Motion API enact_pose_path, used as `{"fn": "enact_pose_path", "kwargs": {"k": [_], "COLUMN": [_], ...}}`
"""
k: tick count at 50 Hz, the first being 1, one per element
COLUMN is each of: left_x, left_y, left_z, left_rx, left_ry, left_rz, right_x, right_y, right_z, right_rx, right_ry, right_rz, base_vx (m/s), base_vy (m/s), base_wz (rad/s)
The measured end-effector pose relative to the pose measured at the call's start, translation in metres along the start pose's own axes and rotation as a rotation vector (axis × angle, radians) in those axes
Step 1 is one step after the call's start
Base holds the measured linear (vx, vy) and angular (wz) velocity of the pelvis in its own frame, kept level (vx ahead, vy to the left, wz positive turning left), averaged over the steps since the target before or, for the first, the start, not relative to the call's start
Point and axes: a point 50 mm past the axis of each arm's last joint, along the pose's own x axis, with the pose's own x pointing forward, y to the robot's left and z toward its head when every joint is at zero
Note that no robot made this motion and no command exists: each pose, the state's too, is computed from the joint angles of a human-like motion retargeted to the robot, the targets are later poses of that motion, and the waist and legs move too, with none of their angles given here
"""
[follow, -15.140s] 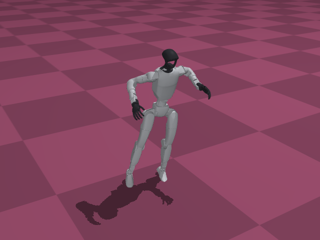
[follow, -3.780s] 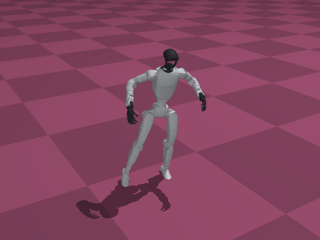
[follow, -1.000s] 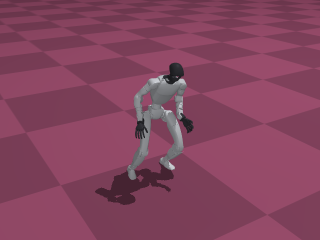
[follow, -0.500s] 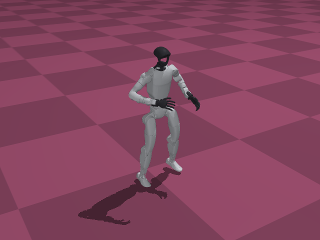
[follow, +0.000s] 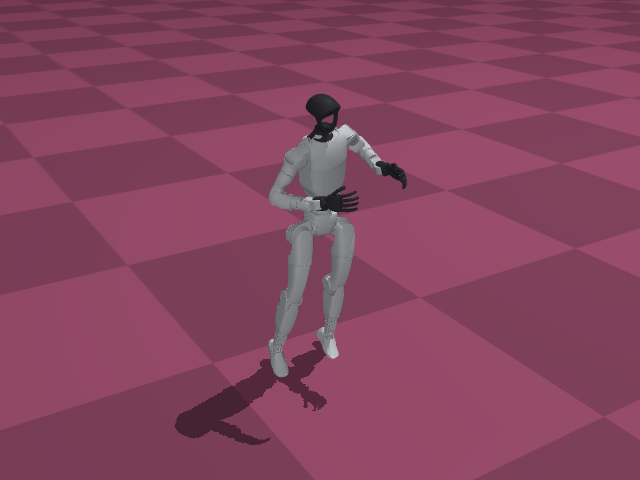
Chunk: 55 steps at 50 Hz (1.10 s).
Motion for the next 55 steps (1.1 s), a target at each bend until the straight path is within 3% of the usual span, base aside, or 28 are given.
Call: {"fn": "enact_pose_path", "kwargs": {"k": [6, 10, 13, 15, 17, 20, 22, 25, 27, 30, 35, 43, 45, 50, 53, 55], "left_x": [-0.026, -0.029, -0.008, 0.02, 0.053, 0.096, 0.104, 0.087, 0.067, 0.046, 0.001, -0.005, -0.001, 0.001, 0.06, 0.096], "left_y": [0.03, 0.037, 0.033, 0.015, -0.032, -0.118, -0.139, -0.113, -0.076, -0.019, 0.037, 0.046, 0.04, 0.001, -0.069, -0.119], "left_z": [-0.051, -0.083, -0.097, -0.099, -0.089, -0.032, 0.024, 0.088, 0.098, 0.098, 0.058, -0.016, -0.032, -0.078, -0.072, -0.031], "left_rx": [0.149, 0.103, 0.036, -0.042, -0.178, -0.373, -0.451, -0.538, -0.544, -0.362, 0.046, 0.108, 0.07, -0.094, -0.325, -0.423], "left_ry": [0.296, 0.446, 0.455, 0.421, 0.349, 0.126, -0.1, -0.393, -0.484, -0.543, -0.28, 0.12, 0.19, 0.353, 0.264, 0.101], "left_rz": [0.017, 0.057, 0.229, 0.352, 0.356, 0.086, -0.164, -0.355, -0.276, -0.061, 0.125, 0.051, 0.027, 0.177, 0.252, 0.132], "right_x": [-0.02, -0.037, -0.032, -0.023, -0.025, -0.028, -0.021, -0.014, -0.009, 0.016, 0.032, 0.012, -0.003, -0.056, -0.048, -0.038], "right_y": [-0.008, -0.014, -0.018, -0.021, -0.028, -0.045, -0.051, -0.053, -0.045, -0.03, -0.018, -0.03, -0.035, -0.03, -0.038, -0.038], "right_z": [-0.051, -0.08, -0.096, -0.115, -0.139, -0.151, -0.13, -0.068, -0.024, 0.03, 0.028, -0.025, -0.034, -0.09, -0.135, -0.144], "right_rx": [-0.116, -0.184, -0.27, -0.353, -0.429, -0.422, -0.291, -0.19, -0.288, -0.457, -0.416, -0.364, -0.323, -0.141, -0.335, -0.343], "right_ry": [0.256, 0.408, 0.462, 0.527, 0.645, 0.726, 0.627, 0.382, 0.208, -0.061, -0.078, 0.206, 0.281, 0.558, 0.685, 0.697], "right_rz": [-0.069, -0.112, -0.158, -0.238, -0.346, -0.477, -0.473, -0.31, -0.163, 0.078, 0.239, 0.207, 0.218, -0.036, -0.326, -0.492], "base_vx": [0.04, 0.01, -0.16, -0.22, -0.13, 0.09, 0.3, 0.41, 0.34, 0.13, -0.11, -0.13, -0.21, -0.22, -0.29, -0.11], "base_vy": [0.68, 0.92, 1.06, 1.02, 1.18, 1.3, 1.36, 1.33, 1.21, 1.08, 1.0, 0.92, 1.29, 1.08, 1.22, 1.26], "base_wz": [0.0, 0.35, 0.23, 0.33, 0.92, 1.24, 0.47, -0.67, -1.73, -2.59, -1.2, 0.57, 0.3, 0.12, 0.88, 1.56]}}
